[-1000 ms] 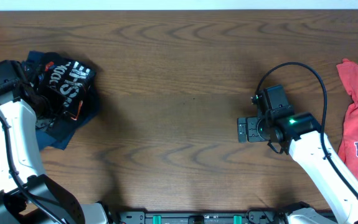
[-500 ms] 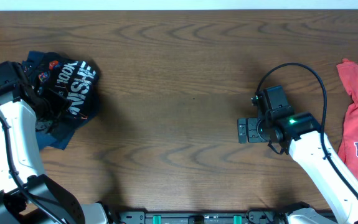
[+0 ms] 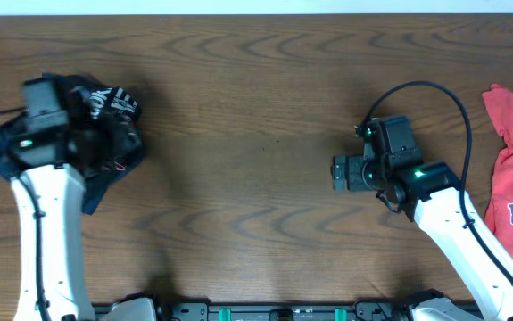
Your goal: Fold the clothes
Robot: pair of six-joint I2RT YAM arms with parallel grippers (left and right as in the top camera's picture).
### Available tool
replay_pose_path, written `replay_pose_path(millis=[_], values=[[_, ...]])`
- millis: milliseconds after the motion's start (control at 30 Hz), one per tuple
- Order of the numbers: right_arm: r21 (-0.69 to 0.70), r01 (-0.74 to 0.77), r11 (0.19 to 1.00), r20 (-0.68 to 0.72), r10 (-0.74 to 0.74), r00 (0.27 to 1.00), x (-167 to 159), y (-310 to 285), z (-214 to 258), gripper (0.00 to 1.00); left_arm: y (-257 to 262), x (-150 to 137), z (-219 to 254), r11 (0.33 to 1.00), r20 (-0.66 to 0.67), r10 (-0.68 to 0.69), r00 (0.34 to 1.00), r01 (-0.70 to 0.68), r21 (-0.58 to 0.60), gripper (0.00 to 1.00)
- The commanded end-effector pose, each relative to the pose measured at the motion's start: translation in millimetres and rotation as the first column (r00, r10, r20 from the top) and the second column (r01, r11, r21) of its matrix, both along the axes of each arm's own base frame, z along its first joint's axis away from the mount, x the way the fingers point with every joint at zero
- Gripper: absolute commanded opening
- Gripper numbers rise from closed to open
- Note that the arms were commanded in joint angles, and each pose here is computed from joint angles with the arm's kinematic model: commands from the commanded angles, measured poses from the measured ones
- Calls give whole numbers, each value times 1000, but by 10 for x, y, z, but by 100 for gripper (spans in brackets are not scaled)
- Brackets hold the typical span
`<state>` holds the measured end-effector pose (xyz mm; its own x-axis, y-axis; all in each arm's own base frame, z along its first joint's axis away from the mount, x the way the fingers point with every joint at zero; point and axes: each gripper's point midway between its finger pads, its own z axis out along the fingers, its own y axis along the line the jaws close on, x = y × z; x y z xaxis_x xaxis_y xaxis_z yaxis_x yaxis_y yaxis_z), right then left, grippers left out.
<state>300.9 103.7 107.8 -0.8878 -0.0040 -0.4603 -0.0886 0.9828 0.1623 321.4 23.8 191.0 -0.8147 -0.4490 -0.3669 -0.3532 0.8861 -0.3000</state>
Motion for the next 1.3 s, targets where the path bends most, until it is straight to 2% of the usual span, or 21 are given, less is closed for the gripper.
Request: replay_pose_path(millis=[0, 100, 133, 367, 467, 633, 733, 867, 1000, 1100, 1267], values=[[46, 18, 999, 60, -21, 998, 135, 29, 139, 99, -217, -45, -59, 982, -33, -155, 987, 157, 106, 80], [45, 12, 999, 113, -17, 993, 253, -12, 211, 99, -364, -131, -104, 963, -82, -206, 975, 217, 160, 94], [42, 18, 999, 121, -23, 992, 278, -49, 224, 99, -415, -186, -125, 958, -105, -223, 969, 238, 162, 95], [45, 148, 988, 102, -152, 983, 258, -461, 298, 99, -517, -609, -239, 944, -271, -263, 926, 305, 126, 96], [28, 191, 981, 106, -193, 976, 128, -582, 396, 99, -530, -672, -172, 943, -258, -267, 928, 307, 129, 96], [8, 247, 969, 167, -245, 955, -177, -734, 661, 97, -545, -680, 134, 936, -73, -282, 957, 291, 198, 96], [36, 289, 957, 258, -288, 922, -344, -823, 847, 97, -547, -734, 301, 934, 76, -290, 954, 265, 241, 96], [88, 338, 937, 412, -343, 844, -562, -963, 1065, 99, -539, -887, 457, 940, 295, -290, 910, 212, 269, 97], [108, 368, 924, 493, -371, 787, -724, -1068, 1142, 99, -523, -992, 582, 946, 452, -281, 846, 166, 278, 98], [124, 364, 923, 517, -373, 770, -770, -1074, 1189, 99, -513, -1063, 703, 949, 517, -276, 810, 145, 279, 98], [114, 367, 923, 502, -372, 781, -797, -1078, 1142, 99, -505, -1110, 758, 950, 541, -273, 795, 137, 279, 98]])
